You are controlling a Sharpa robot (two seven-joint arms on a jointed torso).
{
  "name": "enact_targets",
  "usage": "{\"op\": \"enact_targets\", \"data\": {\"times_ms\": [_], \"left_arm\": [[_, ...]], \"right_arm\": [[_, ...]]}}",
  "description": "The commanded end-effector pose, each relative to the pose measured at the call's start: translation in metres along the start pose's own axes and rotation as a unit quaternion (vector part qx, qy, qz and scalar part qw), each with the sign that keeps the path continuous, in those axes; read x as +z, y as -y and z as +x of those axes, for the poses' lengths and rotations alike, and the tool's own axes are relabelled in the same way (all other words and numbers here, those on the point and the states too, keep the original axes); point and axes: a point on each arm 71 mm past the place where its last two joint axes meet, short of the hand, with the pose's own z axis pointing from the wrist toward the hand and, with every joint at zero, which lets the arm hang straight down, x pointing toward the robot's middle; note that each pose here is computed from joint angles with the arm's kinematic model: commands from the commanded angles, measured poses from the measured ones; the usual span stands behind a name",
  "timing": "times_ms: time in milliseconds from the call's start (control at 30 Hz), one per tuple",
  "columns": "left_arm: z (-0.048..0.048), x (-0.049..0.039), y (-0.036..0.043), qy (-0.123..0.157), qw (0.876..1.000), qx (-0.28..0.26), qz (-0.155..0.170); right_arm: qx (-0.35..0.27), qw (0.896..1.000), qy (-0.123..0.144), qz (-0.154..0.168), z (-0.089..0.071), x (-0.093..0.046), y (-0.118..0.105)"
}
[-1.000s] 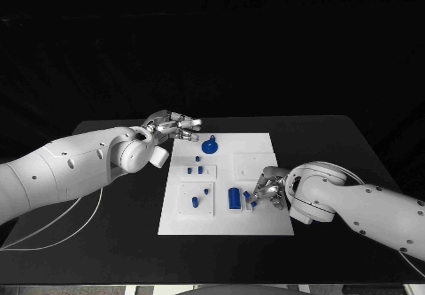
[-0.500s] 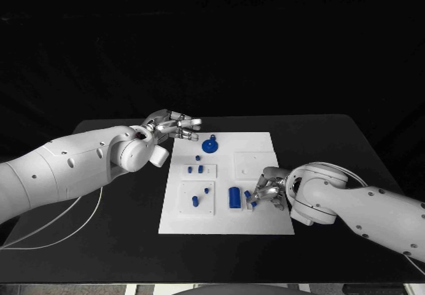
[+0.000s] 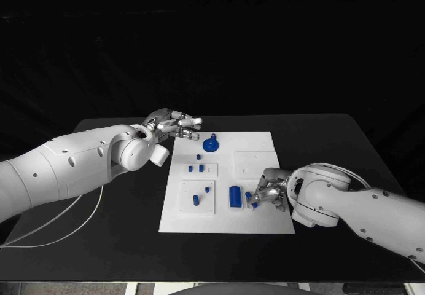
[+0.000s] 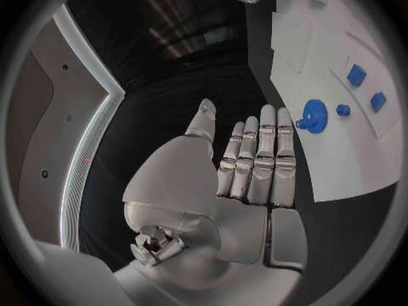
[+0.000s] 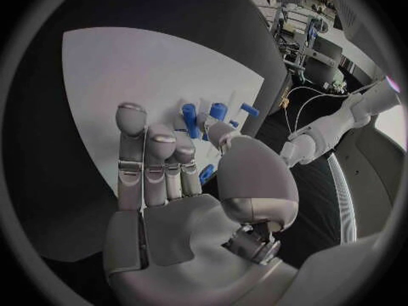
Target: Assemble the parts on the task board
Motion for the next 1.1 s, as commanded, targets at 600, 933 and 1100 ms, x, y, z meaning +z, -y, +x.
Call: {"op": "enact_targets", "data": {"times_ms": [600,933,1100], "left_arm": [[0.0019,0.0002,0.0009,-0.009,1.000,0.000,0.002],[0.0018,0.0001,0.0008,-0.008,1.000,0.001,0.002],[0.0017,0.0001,0.0008,-0.008,1.000,0.001,0.002]], "right_arm": [[-0.011,1.000,-0.005,0.010,0.0013,0.0001,0.0015],[-0.011,1.000,-0.006,0.009,0.0015,0.0002,0.0010],[-0.009,1.000,-0.005,0.007,0.0015,0.0002,0.0007]]}}
